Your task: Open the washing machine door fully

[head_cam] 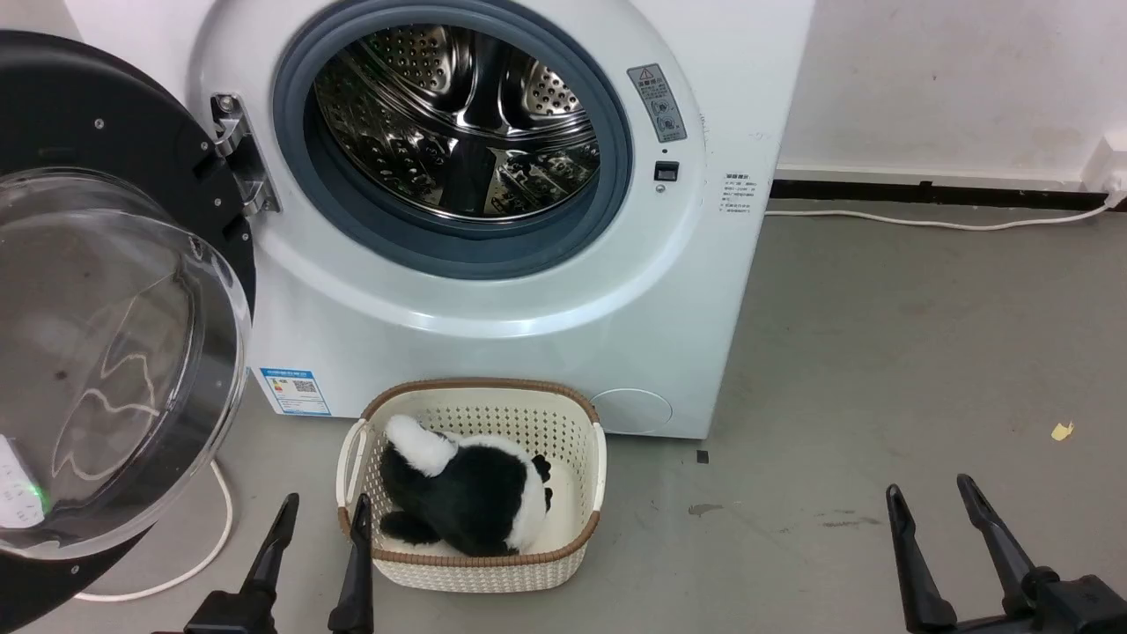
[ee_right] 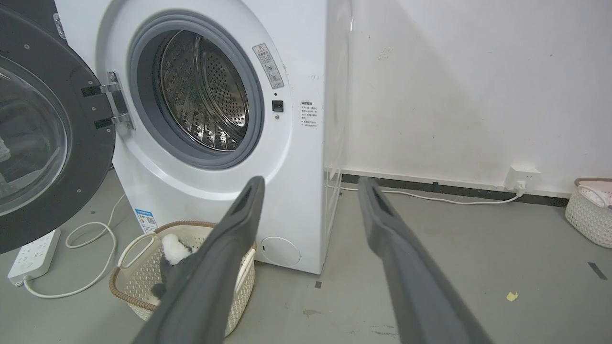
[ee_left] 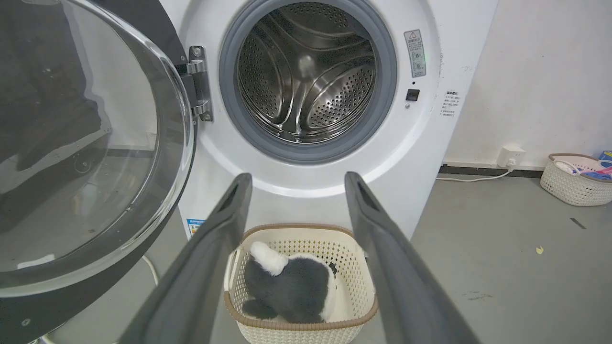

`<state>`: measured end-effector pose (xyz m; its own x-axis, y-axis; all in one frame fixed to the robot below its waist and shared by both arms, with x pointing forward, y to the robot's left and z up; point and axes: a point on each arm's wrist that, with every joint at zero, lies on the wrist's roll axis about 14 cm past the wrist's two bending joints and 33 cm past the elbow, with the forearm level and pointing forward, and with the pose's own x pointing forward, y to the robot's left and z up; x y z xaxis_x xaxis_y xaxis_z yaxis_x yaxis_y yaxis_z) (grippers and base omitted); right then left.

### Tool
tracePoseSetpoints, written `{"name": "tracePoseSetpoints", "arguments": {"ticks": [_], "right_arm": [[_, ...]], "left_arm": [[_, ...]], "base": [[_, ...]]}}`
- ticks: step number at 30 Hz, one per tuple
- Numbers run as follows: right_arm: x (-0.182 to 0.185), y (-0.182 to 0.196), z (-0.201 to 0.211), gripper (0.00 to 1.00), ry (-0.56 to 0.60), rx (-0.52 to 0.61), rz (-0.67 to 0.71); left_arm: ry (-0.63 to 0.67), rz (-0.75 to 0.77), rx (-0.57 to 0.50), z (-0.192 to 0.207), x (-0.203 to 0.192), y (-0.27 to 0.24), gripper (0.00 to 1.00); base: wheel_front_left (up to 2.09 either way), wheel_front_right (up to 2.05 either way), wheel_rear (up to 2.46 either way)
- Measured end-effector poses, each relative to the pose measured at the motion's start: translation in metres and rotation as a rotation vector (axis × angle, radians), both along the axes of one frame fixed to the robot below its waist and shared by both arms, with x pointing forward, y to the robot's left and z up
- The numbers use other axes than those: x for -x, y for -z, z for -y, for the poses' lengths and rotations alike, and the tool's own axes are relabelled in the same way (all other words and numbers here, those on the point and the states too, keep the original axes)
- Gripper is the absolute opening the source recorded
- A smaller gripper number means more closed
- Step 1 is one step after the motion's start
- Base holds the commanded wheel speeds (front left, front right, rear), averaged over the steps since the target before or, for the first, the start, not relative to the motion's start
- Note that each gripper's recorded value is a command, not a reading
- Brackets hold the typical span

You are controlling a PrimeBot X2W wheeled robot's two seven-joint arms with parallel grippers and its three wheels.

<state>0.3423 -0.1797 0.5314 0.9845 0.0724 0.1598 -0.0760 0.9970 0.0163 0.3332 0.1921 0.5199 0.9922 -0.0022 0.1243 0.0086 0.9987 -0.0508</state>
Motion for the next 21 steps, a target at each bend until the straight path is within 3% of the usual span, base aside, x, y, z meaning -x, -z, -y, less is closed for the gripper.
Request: {"name": "tracePoseSetpoints", "arguments": {"ticks": [3, 4, 21], "right_arm": [[0.0000, 0.0011, -0.0022, 1.00, -0.007, -0.001, -0.003], [-0.0001, 0.0014, -0.0038, 0.00, -0.011, -0.001, -0.004], [-0.0011, 0.0049, -0.0049, 0.00, -0.014, 0.003, -0.030]], "left_arm": [[0.000, -0.005, -0.003, 0.0002, 0.0004, 0.0017, 1.00], [0.001, -0.008, -0.004, 0.0003, 0.0005, 0.0024, 0.00], [0.005, -0.033, -0.011, 0.0017, -0.0017, 0.0054, 0.00]], "base": [[0.00, 0.00, 0.00], [0.00, 0.00, 0.00], [0.00, 0.00, 0.00]]}}
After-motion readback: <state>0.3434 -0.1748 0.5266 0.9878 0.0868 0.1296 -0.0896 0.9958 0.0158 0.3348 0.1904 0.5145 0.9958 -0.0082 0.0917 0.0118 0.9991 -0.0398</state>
